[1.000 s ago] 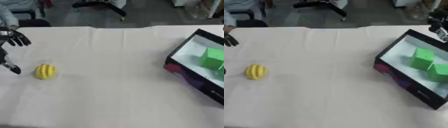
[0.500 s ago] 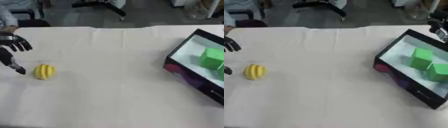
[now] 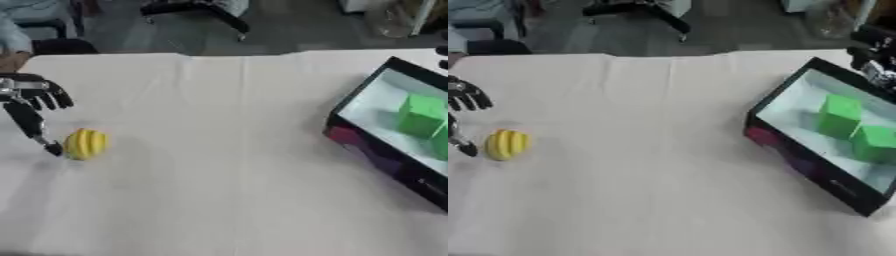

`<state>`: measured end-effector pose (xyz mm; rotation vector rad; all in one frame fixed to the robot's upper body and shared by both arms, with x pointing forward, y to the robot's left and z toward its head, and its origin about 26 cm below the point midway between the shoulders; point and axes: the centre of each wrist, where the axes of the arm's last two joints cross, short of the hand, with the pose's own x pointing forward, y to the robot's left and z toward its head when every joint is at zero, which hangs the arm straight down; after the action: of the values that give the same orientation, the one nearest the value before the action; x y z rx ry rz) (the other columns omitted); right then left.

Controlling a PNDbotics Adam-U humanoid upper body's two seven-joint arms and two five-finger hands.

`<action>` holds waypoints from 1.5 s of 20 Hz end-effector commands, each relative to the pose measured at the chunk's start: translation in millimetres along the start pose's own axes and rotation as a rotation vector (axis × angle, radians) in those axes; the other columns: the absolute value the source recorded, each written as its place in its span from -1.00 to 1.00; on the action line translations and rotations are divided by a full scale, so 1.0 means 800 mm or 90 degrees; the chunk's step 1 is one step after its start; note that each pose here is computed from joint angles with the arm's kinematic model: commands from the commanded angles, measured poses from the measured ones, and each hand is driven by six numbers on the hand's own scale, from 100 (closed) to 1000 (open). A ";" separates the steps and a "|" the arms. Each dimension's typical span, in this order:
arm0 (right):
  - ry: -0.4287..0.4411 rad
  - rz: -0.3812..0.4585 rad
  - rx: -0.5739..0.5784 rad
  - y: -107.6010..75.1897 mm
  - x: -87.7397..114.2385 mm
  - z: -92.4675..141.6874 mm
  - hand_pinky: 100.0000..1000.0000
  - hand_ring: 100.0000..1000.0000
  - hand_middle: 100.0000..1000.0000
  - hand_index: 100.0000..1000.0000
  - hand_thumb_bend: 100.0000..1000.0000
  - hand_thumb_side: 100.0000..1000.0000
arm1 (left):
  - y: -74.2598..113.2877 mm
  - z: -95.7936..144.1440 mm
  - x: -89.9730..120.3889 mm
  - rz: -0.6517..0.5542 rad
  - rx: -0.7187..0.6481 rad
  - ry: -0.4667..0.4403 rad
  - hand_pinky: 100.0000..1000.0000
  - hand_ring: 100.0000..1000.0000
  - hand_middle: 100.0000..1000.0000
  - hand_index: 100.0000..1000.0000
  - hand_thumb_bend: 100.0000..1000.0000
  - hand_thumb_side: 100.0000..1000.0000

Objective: Pick up the objects with one hand, pass them to the other hand, and then place them into the box on the other side of the table.

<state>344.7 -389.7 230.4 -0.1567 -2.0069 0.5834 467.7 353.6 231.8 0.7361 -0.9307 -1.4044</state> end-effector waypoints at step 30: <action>0.003 0.010 0.001 -0.002 0.004 -0.002 1.00 1.00 1.00 1.00 -1.00 -0.20 | -0.041 -0.040 -0.018 0.025 0.006 0.062 0.61 0.54 0.41 0.32 -0.52 -1.00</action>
<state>346.4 -386.9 223.2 -0.1448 -1.9837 0.5802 480.1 357.3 169.6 0.7418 -0.8534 -1.3247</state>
